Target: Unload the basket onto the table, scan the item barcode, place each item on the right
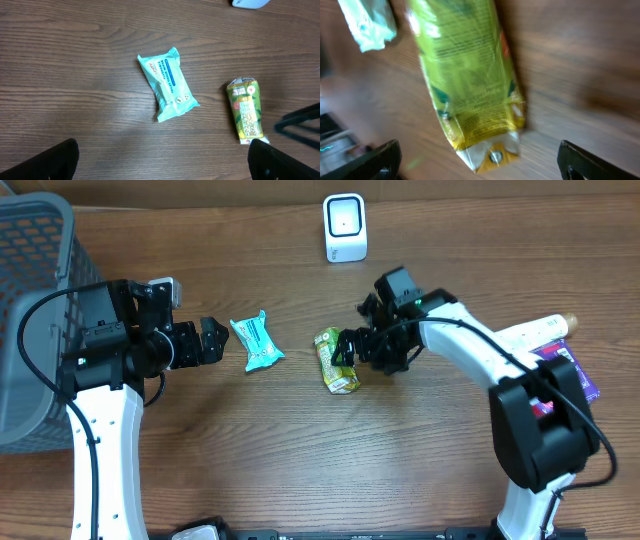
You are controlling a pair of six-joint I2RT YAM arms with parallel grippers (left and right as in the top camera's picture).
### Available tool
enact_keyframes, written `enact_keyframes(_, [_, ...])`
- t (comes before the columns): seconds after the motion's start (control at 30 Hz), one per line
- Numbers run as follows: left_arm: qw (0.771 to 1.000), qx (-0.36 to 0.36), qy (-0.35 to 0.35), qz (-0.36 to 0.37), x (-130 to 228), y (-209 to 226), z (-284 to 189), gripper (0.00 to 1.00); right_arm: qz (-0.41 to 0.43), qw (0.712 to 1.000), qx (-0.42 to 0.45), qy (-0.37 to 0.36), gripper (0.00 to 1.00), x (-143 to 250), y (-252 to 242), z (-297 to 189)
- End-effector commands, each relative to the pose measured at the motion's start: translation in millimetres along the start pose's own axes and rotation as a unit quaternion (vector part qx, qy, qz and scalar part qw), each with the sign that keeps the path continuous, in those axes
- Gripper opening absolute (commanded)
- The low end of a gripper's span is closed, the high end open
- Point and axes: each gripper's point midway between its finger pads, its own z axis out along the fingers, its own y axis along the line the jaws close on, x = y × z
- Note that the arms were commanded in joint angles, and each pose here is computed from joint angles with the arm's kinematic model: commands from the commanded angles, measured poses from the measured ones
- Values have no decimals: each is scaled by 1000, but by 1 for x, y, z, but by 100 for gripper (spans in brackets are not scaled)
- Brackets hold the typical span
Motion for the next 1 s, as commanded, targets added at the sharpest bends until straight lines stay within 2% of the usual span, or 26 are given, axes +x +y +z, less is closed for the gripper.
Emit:
enact_keyframes(0.0, [1000,6,-11,10,-6,-4,-6,100,-94,991,62,-68,100,-24,13,-32])
enact_keyframes(0.13, [1000,6,-11,10,-6,-4,-6,100,-118,990,61,-46,100,-12,24,-12])
enact_keyframes(0.33, [1000,6,-11,10,-6,-4,-6,100,-139,987,73,17,99,12,21,42])
enact_keyframes(0.47, [1000,6,-11,10,-6,-4,-6,100,-132,988,78,30,85,15,15,50])
enact_keyframes(0.73, [1000,6,-11,10,-6,-4,-6,100,-70,994,83,14,65,0,-10,37])
enact_keyframes(0.87, [1000,6,-11,10,-6,-4,-6,100,-61,995,84,10,47,-4,-16,33])
enact_keyframes(0.97, [1000,6,-11,10,-6,-4,-6,100,-56,995,85,9,44,-5,-20,31])
